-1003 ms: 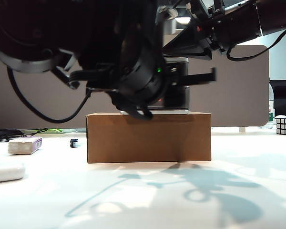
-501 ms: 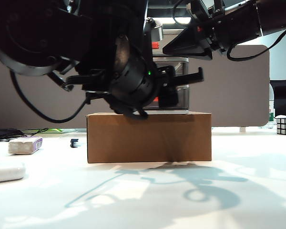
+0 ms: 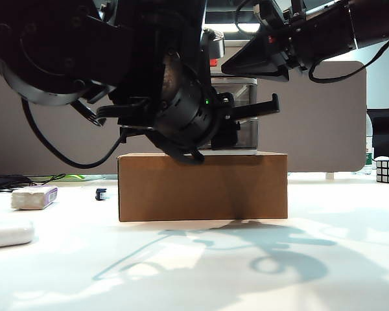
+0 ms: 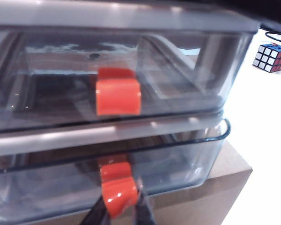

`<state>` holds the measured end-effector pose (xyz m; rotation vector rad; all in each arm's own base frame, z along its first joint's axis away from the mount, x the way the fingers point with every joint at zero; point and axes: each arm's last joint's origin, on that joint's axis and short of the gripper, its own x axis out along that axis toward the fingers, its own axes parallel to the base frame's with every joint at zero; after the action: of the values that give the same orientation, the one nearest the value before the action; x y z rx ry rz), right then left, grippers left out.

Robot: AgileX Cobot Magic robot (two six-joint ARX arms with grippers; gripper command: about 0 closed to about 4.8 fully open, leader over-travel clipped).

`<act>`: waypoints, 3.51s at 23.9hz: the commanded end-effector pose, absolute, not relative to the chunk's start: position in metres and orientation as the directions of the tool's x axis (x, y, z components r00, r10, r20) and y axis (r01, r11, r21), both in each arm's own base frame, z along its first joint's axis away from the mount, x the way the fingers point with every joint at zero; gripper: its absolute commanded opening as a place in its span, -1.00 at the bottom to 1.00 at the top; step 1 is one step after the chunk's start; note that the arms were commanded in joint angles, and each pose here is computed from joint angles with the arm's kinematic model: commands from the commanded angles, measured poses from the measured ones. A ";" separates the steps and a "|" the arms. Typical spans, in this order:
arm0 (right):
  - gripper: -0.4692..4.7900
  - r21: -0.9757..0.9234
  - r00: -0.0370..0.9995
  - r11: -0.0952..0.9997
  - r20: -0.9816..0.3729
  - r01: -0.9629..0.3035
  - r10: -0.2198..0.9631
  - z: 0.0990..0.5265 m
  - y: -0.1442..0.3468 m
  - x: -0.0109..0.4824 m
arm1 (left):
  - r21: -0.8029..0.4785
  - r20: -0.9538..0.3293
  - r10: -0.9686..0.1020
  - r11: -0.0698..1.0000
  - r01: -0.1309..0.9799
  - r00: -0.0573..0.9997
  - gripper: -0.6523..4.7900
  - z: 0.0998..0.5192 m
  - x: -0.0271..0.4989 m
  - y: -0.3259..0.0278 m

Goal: Open the third layer of the drawer on the table, pick up the earphone case on the table and put it in, and finally close the drawer.

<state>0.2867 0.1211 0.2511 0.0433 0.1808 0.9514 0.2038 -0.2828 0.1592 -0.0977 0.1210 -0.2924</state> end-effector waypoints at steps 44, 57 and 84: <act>-0.84 0.091 0.579 0.587 -0.095 -0.805 0.809 0.258 0.122 0.288 | 0.027 -0.149 -0.254 0.965 0.261 0.956 -0.07 0.167 0.108 -0.315; -0.84 0.144 0.507 0.526 -0.148 -0.838 0.849 0.252 0.122 0.285 | 0.179 -0.371 0.035 0.983 0.034 0.928 -0.09 0.213 0.076 -0.213; -0.84 0.182 0.467 0.495 -0.180 -0.849 0.866 0.249 0.122 0.282 | 0.145 -0.788 -0.365 0.674 0.725 0.497 -0.17 0.233 0.183 -0.055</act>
<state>0.2820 0.1213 0.2443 0.0709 0.2831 1.0458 0.1824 -0.0543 0.2359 0.4003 0.8306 -0.5694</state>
